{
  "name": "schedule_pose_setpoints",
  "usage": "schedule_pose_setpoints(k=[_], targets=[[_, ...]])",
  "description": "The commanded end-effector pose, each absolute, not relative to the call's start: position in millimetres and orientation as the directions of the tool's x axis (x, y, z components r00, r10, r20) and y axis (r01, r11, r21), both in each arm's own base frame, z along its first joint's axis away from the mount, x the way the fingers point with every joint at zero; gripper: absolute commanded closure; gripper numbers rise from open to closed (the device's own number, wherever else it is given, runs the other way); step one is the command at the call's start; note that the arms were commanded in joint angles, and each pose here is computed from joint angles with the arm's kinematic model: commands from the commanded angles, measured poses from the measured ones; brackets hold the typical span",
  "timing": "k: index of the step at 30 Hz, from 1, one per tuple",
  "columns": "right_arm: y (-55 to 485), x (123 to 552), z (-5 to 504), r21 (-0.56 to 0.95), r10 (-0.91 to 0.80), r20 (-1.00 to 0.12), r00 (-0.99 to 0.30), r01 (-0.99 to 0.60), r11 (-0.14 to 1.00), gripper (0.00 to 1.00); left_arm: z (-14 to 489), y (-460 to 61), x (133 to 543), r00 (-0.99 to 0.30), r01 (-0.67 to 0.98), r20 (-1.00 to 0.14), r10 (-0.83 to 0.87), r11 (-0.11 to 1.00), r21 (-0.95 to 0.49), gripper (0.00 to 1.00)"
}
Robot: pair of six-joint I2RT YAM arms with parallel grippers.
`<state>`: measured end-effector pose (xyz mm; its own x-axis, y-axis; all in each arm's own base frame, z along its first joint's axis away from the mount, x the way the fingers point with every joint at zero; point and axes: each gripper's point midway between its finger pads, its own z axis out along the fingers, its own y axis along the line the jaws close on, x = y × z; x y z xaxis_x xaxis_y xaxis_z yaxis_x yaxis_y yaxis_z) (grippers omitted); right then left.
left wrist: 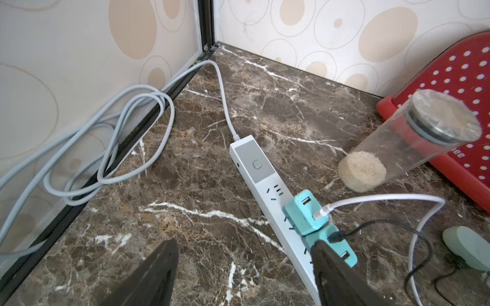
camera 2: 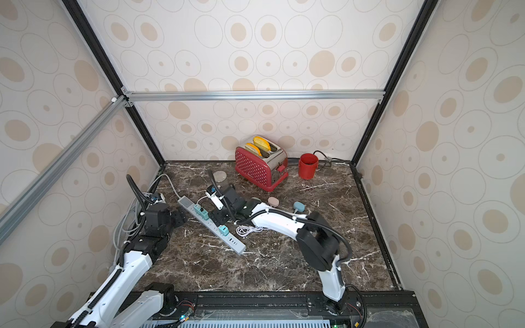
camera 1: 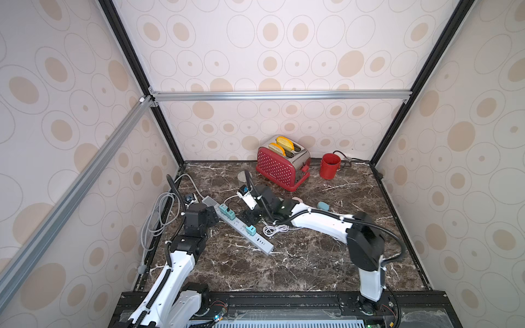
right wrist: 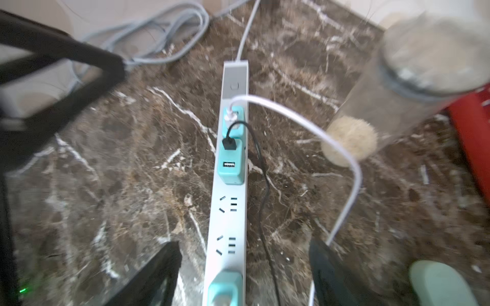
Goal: Charge the bluetooth headset
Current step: Insert the plug into the socket, then reset both arms
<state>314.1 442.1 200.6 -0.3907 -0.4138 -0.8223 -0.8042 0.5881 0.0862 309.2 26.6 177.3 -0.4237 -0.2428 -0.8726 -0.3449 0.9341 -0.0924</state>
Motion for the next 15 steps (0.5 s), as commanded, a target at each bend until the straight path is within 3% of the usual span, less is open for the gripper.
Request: schedule_pose_setpoints(k=[1, 8, 15], targets=[[404, 313, 236, 0.079, -0.348, -0.871, -0.346, -0.799, 0.596, 0.2, 190, 29, 320, -0.364, -0.29, -0.925, -0.107, 0.957, 0.004, 0.17], [262, 363, 210, 0.068, -0.273, -0.869, -0.412, -0.646, 0.761, 0.24, 169, 38, 346, -0.37, -0.299, -0.928, 0.037, 0.941, 0.157, 0.13], [121, 400, 175, -0.002, -0.164, -0.866, -0.472, -0.326, 0.945, 0.14, 130, 54, 370, -0.37, -0.353, -0.929, 0.03, 0.92, 0.17, 0.11]])
